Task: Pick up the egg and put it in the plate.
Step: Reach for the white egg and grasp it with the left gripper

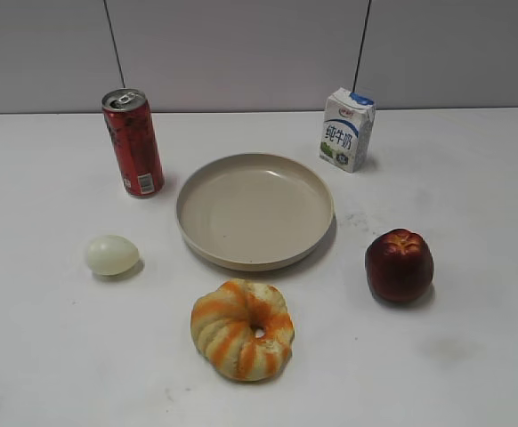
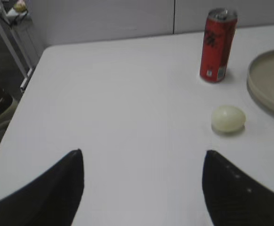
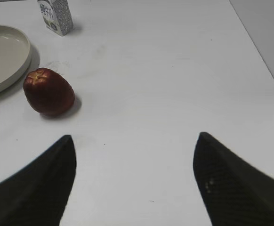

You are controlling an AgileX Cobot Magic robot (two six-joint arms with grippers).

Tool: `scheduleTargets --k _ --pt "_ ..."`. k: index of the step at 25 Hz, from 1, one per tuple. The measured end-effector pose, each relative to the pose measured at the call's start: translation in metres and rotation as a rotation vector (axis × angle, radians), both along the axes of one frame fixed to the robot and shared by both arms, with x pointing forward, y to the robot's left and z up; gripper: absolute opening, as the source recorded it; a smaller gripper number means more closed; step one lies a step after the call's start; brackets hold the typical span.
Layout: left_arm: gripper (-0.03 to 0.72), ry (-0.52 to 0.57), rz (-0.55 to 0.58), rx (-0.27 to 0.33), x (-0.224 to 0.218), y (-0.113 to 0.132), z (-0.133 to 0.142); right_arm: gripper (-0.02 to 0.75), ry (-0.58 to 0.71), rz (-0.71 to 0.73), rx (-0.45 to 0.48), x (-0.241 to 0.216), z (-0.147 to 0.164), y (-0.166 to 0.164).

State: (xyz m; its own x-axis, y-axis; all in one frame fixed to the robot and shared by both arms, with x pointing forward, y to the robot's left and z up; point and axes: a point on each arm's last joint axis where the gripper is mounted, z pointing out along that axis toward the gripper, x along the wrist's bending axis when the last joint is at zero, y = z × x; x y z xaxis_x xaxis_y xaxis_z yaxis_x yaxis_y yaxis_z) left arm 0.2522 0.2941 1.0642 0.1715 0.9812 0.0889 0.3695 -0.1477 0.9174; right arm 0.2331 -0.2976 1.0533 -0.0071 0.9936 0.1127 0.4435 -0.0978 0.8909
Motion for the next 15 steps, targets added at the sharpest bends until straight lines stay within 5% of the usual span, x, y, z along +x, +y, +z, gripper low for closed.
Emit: scheduleTargets --k 7,15 --pt "0.594 0.205 -0.029 -0.096 0.068 -0.011 -0.001 0.587 0.0 0.0 0.0 0.0 0.0 0.0" --pt "0.616 0.489 -0.172 -0.079 0.156 -0.027 -0.014 0.587 0.0 0.0 0.0 0.0 0.0 0.0"
